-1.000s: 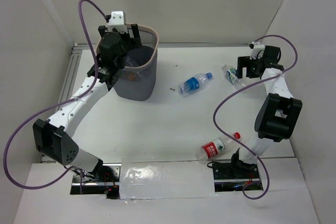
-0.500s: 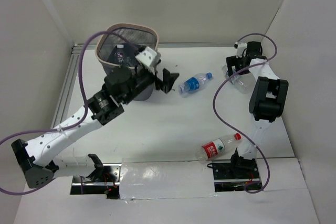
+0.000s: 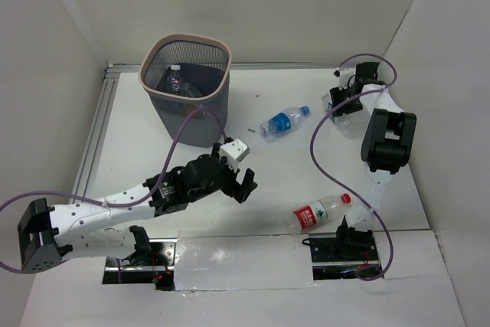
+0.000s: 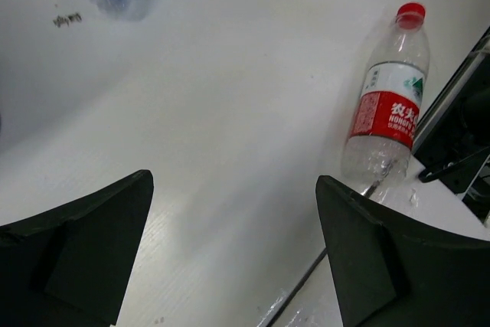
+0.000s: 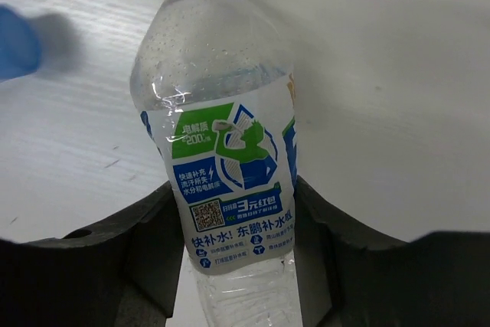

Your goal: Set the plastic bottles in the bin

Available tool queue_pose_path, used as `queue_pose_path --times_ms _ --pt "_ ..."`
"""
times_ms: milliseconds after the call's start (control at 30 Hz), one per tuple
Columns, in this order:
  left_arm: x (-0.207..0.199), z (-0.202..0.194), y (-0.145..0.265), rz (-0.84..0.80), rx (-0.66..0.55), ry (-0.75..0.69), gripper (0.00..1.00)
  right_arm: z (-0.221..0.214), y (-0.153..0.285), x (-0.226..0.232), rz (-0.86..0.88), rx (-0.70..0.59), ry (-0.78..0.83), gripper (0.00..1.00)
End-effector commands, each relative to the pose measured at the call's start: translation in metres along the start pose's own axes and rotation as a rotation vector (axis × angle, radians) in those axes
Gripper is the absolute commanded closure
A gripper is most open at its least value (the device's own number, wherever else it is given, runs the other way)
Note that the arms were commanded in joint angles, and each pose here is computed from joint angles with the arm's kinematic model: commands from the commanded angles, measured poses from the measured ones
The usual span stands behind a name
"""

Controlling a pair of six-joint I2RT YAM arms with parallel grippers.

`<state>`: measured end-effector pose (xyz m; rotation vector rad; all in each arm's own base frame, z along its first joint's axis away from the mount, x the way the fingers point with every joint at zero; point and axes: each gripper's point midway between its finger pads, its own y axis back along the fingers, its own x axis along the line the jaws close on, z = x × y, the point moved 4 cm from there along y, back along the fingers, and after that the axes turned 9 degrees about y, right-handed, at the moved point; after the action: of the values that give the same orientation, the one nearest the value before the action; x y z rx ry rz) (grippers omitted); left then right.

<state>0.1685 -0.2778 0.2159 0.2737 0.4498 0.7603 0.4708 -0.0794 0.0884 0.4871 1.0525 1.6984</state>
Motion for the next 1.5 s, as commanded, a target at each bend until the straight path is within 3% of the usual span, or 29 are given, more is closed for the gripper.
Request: queue_pose_path --times_ms 0,133,267,400,433,633,800,1067,1100,1133,1167,1267,1467 --pt "-0.005 -0.003 0.004 -0.002 -0.033 0.07 0.0 0.035 0.042 0.024 0.193 -0.111 0.067 0.73" --pt "0.002 -0.037 0.003 0.012 0.032 0.087 0.01 0.101 0.109 0.073 0.397 -0.343 0.271 0.75" --pt "0.005 -0.059 0.002 0.017 0.076 0.11 0.01 0.186 0.202 0.125 0.44 -0.651 0.474 0.75" --pt "0.003 -0.071 0.003 0.011 0.1 0.129 0.01 0.242 0.266 0.18 0.453 -0.886 0.612 0.75" --pt "0.005 -0.076 0.003 0.016 0.109 0.126 0.01 0.262 0.285 0.186 0.414 -0.998 0.651 0.75" --pt "0.004 -0.08 0.004 0.005 0.106 0.133 0.01 0.316 0.365 0.257 0.47 -1.376 0.686 0.75" --pt "0.005 -0.081 0.003 0.004 0.104 0.125 0.02 0.332 0.367 0.317 0.614 -1.424 0.65 0.75" --pt "-0.001 -0.083 -0.001 -0.04 0.108 0.063 0.02 0.348 0.309 0.361 0.737 -1.367 0.551 0.65" --pt "-0.001 -0.083 -0.002 -0.041 0.107 0.052 0.01 0.351 0.307 0.366 0.744 -1.368 0.54 0.57" --pt "0.0 -0.081 -0.003 -0.036 0.094 0.054 0.01 0.35 0.306 0.366 0.754 -1.354 0.53 0.56" --pt "-0.001 -0.079 -0.004 -0.041 0.084 0.045 0.01 0.353 0.301 0.367 0.745 -1.348 0.52 0.33" --pt "-0.004 -0.069 -0.011 -0.046 0.05 0.002 0.0 0.355 0.296 0.364 0.726 -1.319 0.484 0.0" --pt "-0.004 -0.043 -0.045 0.01 0.004 -0.157 0.0 0.358 0.339 0.303 0.628 -1.365 0.392 0.0"
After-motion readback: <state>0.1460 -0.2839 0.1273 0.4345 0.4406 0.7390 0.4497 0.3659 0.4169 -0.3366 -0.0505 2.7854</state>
